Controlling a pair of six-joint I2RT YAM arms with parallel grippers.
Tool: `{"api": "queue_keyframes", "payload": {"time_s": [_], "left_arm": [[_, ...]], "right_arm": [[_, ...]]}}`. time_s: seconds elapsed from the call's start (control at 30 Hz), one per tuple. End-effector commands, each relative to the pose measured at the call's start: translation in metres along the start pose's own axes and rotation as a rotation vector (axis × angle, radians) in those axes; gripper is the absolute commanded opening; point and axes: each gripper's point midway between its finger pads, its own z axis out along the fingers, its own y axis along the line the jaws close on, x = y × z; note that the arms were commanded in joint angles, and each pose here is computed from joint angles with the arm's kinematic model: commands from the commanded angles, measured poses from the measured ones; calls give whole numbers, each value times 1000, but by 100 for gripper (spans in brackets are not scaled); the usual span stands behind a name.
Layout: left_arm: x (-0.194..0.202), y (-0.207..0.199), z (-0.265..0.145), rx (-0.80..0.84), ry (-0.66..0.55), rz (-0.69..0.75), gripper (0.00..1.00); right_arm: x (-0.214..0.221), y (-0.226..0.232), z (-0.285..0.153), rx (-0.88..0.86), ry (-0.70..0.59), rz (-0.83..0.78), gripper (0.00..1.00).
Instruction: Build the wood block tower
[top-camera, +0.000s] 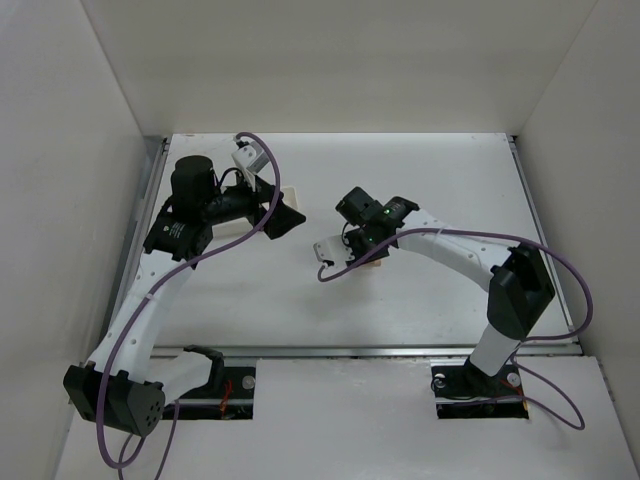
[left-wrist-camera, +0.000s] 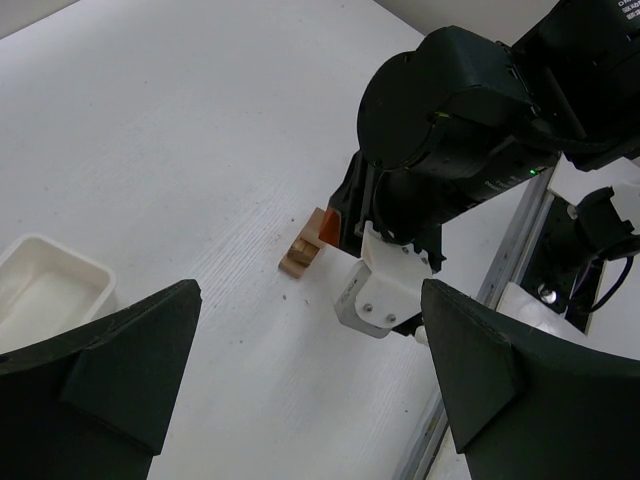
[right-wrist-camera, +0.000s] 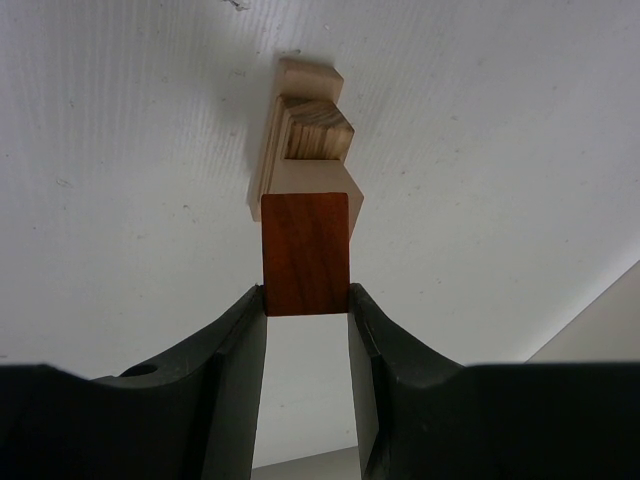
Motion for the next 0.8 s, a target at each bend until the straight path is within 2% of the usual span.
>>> {"api": "queue_keyframes", "payload": {"time_s": [0.0, 0.77], "left_arm": [[-17, -7, -5, 25, -52, 47, 91], [-15, -7, -4, 25, -52, 38, 91]], "right_arm": [[-7, -15, -14, 62, -42, 0, 0], [-7, -25, -12, 65, -56, 17, 0]]}}
